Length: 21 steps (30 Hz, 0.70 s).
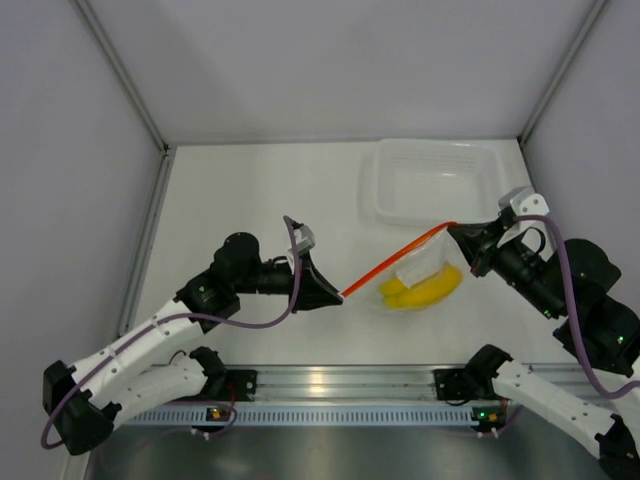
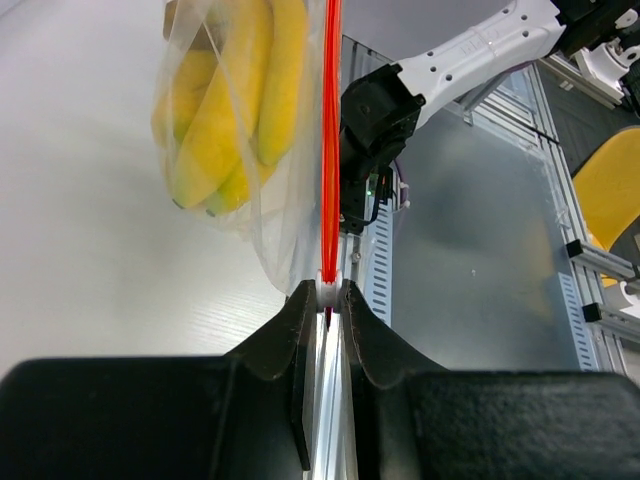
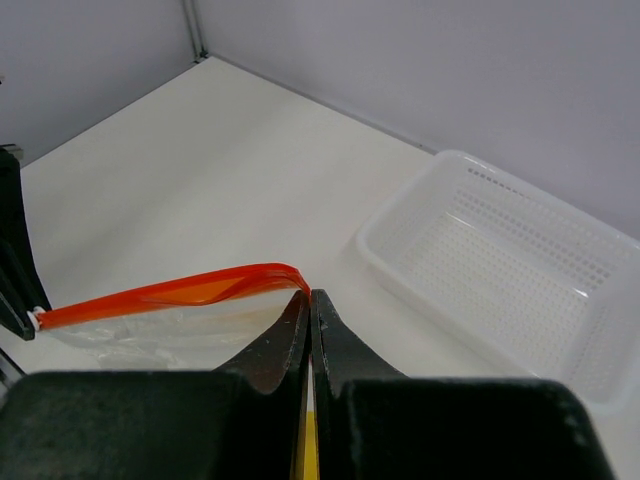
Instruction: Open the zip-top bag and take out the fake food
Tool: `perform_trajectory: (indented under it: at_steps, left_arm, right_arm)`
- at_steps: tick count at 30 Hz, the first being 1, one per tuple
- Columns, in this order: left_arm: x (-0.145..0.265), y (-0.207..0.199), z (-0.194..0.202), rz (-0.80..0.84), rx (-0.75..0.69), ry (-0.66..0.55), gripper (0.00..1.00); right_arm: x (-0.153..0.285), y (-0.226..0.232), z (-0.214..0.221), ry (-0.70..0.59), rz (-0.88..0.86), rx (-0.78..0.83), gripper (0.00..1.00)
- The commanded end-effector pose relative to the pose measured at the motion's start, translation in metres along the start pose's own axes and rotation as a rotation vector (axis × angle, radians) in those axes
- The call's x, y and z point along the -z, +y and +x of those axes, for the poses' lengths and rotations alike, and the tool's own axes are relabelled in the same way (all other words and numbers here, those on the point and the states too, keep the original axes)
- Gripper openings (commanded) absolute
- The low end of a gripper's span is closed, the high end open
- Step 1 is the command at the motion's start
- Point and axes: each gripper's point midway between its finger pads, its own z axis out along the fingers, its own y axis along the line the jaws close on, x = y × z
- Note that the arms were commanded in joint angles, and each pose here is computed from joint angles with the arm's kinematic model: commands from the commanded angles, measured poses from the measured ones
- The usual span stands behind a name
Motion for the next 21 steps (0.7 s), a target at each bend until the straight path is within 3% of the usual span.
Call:
perform_trajectory:
  at_steps: [1, 5, 6, 8, 9, 13, 21]
  left_arm:
    - [0.003, -0.001, -0.003, -0.010, 0.015, -0.030, 0.00]
    - [0.000, -0.001, -0.012, -0.013, 0.015, -0.039, 0.00]
    - [-0.001, 0.000, -0.014, -0.013, 0.017, -0.036, 0.07]
    - [-0.003, -0.003, -0.025, -0.004, 0.008, -0.046, 0.36]
    - [-0.006, -0.002, -0.026, 0.000, 0.015, -0.039, 0.61]
    - [-0.009, -0.005, -0.041, 0.018, -0.013, -0.049, 0.87]
    - [-0.009, 0.002, -0.086, -0.072, -0.119, -0.144, 0.90]
  right_arm:
    - [0.013, -0.008, -0.042, -0.133, 0.037, -0.018, 0.00]
    - [0.012, 0.023, -0.036, -0.128, -0.141, 0.002, 0.00]
    - [0.012, 0.033, -0.033, -0.124, -0.196, 0.012, 0.00]
    - [0.017, 0.058, -0.031, -0.138, -0.345, 0.028, 0.00]
    - [0.017, 0.064, -0.029, -0.150, -0.378, 0.036, 0.00]
    - [0.023, 0.070, -0.023, -0.190, -0.417, 0.059, 0.00]
    - [0.019, 0.080, -0.004, -0.136, -0.481, 0.088, 0.00]
